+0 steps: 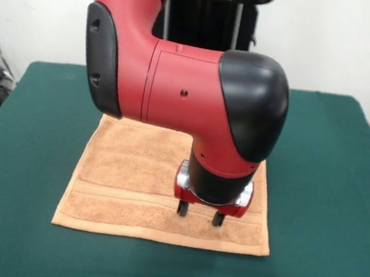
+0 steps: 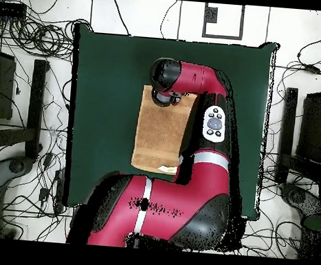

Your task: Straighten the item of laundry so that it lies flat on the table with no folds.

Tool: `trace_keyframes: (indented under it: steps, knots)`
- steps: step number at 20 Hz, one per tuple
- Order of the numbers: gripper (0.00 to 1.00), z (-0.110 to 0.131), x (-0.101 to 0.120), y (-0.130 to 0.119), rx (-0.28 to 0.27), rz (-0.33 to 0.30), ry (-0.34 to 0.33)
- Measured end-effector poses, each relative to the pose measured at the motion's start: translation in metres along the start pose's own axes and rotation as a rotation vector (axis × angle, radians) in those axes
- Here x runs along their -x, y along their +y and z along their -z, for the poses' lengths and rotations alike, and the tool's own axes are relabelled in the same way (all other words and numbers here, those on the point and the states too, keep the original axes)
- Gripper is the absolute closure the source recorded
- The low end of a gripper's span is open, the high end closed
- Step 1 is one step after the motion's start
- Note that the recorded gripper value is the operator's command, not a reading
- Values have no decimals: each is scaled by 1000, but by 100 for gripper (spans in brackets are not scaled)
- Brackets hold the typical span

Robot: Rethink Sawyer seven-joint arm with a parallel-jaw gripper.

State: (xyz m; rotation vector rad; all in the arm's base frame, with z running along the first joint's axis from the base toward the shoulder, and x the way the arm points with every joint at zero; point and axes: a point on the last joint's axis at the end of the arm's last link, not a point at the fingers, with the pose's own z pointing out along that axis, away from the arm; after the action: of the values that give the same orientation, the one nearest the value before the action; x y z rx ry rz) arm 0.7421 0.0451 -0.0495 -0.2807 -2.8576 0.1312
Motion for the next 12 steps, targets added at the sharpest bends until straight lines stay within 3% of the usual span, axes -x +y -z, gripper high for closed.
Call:
trace_keyframes:
  steps: [12]
  knots:
    - [0, 4, 4, -3, 12, -9, -26]
